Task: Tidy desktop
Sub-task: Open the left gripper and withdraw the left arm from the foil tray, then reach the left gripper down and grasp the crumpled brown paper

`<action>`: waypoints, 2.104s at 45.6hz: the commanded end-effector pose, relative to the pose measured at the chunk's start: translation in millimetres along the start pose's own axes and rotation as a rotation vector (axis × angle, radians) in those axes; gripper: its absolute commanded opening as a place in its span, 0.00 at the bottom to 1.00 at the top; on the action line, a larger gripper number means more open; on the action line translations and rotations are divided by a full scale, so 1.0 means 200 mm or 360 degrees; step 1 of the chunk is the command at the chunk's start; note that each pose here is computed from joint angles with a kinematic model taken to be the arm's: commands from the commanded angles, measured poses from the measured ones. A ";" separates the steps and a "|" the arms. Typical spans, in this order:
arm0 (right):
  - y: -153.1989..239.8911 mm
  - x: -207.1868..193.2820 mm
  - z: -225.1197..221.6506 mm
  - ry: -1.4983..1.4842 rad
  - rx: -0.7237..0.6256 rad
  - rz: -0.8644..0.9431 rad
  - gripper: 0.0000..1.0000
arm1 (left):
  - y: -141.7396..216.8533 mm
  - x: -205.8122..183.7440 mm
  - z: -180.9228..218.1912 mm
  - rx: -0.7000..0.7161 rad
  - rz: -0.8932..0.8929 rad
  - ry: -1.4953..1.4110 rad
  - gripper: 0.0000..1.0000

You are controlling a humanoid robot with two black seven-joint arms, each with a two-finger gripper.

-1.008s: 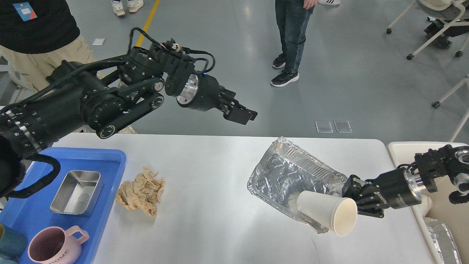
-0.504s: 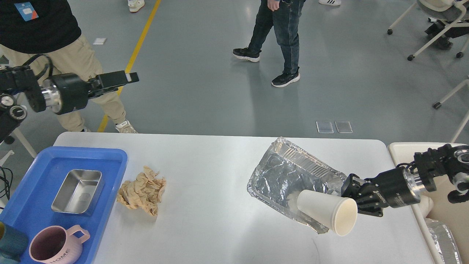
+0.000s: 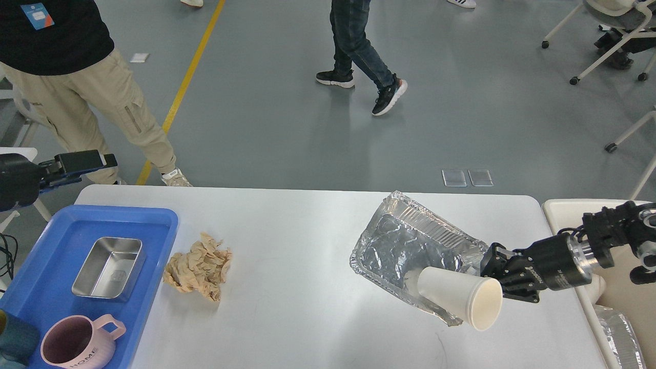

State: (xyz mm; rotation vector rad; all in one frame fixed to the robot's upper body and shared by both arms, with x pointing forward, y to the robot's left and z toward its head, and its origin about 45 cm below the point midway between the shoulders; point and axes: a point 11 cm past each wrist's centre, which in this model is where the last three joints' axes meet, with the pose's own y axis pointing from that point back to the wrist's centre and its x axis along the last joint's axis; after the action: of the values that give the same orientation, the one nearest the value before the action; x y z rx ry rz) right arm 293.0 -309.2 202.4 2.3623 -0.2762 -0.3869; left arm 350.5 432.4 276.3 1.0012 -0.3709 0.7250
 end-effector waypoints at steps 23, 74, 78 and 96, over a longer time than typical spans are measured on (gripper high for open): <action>0.05 0.00 0.02 -0.0006 -0.0016 0.0023 0.00 | 0.46 -0.10 -0.23 0.0300 0.0125 0.0329 0.97; 0.07 -0.04 -0.01 0.0027 -0.0009 0.0026 0.00 | -0.27 -0.42 0.03 0.0177 -0.0403 -0.0996 0.97; 0.07 -0.04 -0.02 0.0033 -0.0004 0.0024 0.00 | -0.37 -0.49 0.06 0.0155 -0.0449 -0.1050 0.97; 0.10 -0.03 -0.03 0.0042 -0.0003 0.0048 0.00 | -0.62 -0.69 0.15 0.0087 -0.0585 -0.1101 0.97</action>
State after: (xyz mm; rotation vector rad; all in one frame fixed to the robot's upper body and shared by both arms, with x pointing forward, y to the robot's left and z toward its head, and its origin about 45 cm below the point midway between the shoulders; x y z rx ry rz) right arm 287.4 -313.8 219.8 2.3624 -0.2852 -0.3410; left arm 335.4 318.5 139.4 1.3166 -0.7566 0.0337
